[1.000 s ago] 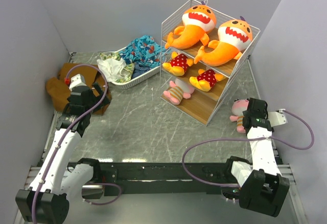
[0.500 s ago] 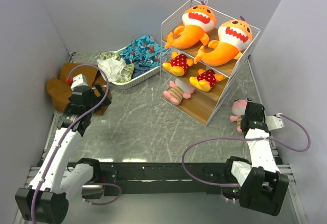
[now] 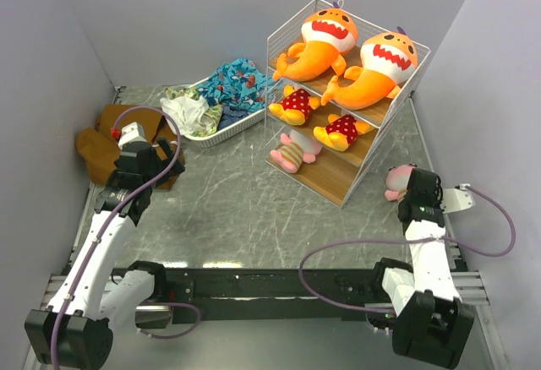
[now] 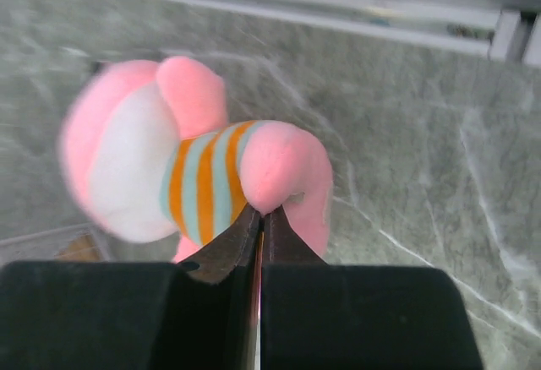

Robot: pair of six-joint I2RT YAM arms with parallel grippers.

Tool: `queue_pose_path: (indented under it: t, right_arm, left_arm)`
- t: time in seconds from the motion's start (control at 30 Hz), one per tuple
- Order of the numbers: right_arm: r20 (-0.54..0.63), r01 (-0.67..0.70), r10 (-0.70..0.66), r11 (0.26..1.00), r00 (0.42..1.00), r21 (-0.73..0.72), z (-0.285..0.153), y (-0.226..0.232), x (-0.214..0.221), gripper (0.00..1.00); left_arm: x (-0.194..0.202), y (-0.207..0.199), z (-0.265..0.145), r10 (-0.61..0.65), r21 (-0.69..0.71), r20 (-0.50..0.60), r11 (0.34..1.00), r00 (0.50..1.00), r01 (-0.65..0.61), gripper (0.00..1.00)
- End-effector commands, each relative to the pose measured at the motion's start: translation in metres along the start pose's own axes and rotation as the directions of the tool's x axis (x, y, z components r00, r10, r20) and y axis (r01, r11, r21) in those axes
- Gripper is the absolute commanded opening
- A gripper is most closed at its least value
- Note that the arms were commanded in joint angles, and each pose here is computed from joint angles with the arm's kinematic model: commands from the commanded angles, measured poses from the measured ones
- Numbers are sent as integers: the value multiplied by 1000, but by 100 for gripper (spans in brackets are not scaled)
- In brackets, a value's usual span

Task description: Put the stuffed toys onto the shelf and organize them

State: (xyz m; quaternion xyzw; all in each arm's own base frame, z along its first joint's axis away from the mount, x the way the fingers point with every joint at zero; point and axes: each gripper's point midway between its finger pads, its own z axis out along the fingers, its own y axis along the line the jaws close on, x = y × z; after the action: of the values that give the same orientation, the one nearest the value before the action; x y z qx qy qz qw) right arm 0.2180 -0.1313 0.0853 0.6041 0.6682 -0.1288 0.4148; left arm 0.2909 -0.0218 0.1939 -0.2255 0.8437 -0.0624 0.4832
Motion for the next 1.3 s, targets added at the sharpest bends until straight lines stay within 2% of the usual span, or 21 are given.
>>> queue_pose_path:
  t: [0.0,0.13,0.2,0.23,0.3,0.43,0.6,0.63,0.73,0.83,0.87,0.97,1.07,1.17,1.2,1.27]
  right_arm:
    - [173,-68,100,982,980,-179,-43,42,-76,0]
    - [281,-134,241,926,929,-354,-117,80,-162,0]
    - [308,-134,257,919,916,-371,-136,87,-185,0]
    - [328,-147,299,897,896,-418,-161,96,-211,0]
    - [333,-130,311,874,890,-468,-181,109,-228,0]
    - [350,-119,411,773,841,-623,-247,129,-280,0]
    - [345,-7,422,641,838,-767,-316,163,-318,0]
    - [321,36,391,585,863,-810,-330,174,-314,0]
    - [299,116,356,453,885,-884,-369,191,-314,0]
    - [298,184,346,327,890,-927,-404,197,-314,0]
    - [296,223,303,253,906,-941,-418,202,-305,0]
    - [300,270,239,149,924,-951,-440,209,-296,0]
    - [315,306,247,77,916,-949,-462,206,-297,0]
    - [313,329,212,-46,926,-943,-489,206,-290,0]
    - [321,347,195,-113,927,-931,-507,202,-287,0]
    - [300,328,168,-177,939,-928,-517,204,-282,0]
  left_arm:
    - [-10,-3,-5,9,12,44,1000,999,-9,96]
    - [-11,-3,-5,8,10,47,1000,999,-9,97]
    - [-11,-2,-6,9,7,47,1000,999,-9,96]
    - [-11,-2,-6,9,5,48,1000,999,-9,97]
    - [-13,-3,-7,6,11,57,1000,998,-6,97]
    - [-14,-2,-9,4,12,65,1000,998,-4,96]
    - [-16,-2,-11,2,13,73,1000,997,-3,96]
    - [-17,-2,-12,0,14,77,1000,997,-1,97]
    - [-18,-1,-12,-1,12,82,1000,997,0,96]
    - [-19,-1,-13,-5,10,88,1000,996,4,96]
    - [-20,-2,-13,-7,12,91,1000,996,6,96]
    - [-20,-2,-13,-7,14,89,1000,996,6,96]
    - [-19,-2,-13,-6,12,85,1000,996,5,96]
    - [-19,-1,-13,-8,10,88,1000,996,7,97]
    - [-19,-1,-13,-10,9,89,1000,996,9,97]
    - [-21,-1,-14,-17,6,94,1000,995,16,97]
